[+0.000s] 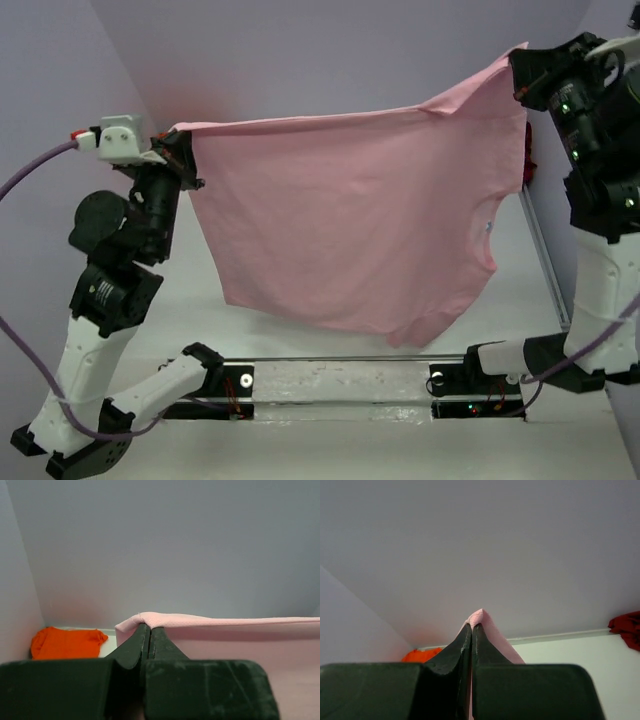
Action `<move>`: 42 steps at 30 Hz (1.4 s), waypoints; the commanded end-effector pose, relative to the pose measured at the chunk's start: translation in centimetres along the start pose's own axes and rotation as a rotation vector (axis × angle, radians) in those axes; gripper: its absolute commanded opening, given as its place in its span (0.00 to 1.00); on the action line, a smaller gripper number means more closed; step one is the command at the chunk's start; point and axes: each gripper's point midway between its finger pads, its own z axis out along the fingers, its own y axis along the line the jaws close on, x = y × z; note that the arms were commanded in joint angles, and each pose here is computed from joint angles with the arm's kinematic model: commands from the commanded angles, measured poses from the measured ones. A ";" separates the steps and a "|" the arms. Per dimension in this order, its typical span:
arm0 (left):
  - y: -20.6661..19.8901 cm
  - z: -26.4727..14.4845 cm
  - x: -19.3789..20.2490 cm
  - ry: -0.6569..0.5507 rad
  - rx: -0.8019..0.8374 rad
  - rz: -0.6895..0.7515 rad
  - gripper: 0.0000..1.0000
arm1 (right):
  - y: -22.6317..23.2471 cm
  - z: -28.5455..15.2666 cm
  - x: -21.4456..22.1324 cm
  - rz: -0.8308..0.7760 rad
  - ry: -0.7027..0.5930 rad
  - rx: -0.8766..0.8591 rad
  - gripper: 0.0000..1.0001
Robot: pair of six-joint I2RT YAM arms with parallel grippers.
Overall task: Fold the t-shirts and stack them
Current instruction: Flatten the tshirt out, then fold the tshirt
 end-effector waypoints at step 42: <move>13.3 26.5 43.6 0.595 -0.258 0.133 0.00 | -20.6 19.6 42.3 -0.100 0.625 0.372 0.00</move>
